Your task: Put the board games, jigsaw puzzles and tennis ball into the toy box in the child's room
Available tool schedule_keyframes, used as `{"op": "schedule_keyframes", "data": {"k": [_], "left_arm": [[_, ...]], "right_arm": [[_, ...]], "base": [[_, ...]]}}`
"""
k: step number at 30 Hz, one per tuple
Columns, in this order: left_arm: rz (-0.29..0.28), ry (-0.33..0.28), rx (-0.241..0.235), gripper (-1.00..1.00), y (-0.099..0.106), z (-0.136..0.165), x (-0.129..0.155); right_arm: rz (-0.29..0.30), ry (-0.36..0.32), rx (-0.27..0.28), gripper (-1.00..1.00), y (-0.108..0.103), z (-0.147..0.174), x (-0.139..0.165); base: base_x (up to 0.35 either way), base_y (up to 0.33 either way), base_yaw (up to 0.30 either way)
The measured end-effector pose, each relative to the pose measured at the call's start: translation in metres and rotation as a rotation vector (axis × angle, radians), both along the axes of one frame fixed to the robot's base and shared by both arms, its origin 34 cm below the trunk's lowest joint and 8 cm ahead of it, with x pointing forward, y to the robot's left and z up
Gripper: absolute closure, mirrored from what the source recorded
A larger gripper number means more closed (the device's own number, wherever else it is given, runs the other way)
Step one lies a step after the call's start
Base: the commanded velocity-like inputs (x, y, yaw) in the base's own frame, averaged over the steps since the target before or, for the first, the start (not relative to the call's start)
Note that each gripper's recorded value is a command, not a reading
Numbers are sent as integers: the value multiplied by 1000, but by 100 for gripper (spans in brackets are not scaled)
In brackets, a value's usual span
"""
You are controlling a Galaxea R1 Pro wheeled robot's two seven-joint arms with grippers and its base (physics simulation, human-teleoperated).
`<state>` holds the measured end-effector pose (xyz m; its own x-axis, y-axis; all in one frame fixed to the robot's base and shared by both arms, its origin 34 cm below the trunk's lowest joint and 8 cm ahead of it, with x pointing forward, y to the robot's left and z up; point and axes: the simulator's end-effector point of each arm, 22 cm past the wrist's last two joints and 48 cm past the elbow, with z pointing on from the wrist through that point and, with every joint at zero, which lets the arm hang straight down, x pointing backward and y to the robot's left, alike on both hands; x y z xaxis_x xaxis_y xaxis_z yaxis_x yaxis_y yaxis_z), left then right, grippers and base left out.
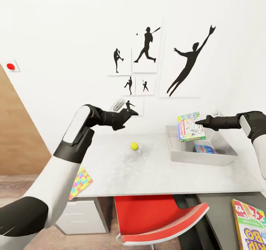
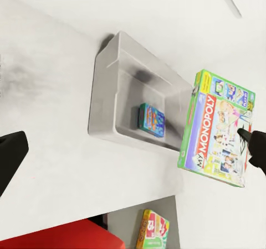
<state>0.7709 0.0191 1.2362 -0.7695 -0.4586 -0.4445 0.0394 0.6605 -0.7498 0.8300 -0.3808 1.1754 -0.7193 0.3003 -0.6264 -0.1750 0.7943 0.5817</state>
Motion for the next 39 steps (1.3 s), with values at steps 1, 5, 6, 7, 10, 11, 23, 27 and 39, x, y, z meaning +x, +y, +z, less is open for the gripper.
{"op": "schedule_keyframes", "data": {"k": [1, 5, 6, 7, 10, 11, 23, 27, 39], "left_arm": [[0, 3, 3, -100, -1, 1, 1], [-1, 15, 10, -100, -2, 0, 5], [-1, 17, 10, -100, -2, -1, 5], [0, 21, 12, -100, -2, -2, 6], [1, 32, 17, -100, -1, -6, 8], [3, 36, 20, -100, -1, -8, 9], [6, 76, 30, -100, 1, -30, 13], [7, 87, 33, -100, 1, -35, 14], [9, 101, 38, -100, 2, -42, 15]], "right_arm": [[0, 1, 0, 100, 0, -1, 0], [-2, 6, 0, 100, -1, -5, 1], [-2, 8, 0, 100, -1, -6, 2], [-3, 10, -1, 100, -2, -7, 2], [-4, 14, -1, 100, -3, -11, 3], [-5, 15, -1, 100, -3, -12, 3], [-12, 9, -15, 100, -10, -18, 8], [-16, -31, -34, 100, -14, -8, 12], [-22, -73, -50, 100, -18, 7, 17]], "base": [[0, 0, 0], [0, 0, 0], [0, 0, 0], [0, 0, 0], [0, 0, 0], [0, 0, 0], [0, 0, 0], [0, 0, 0], [0, 0, 0]]}}
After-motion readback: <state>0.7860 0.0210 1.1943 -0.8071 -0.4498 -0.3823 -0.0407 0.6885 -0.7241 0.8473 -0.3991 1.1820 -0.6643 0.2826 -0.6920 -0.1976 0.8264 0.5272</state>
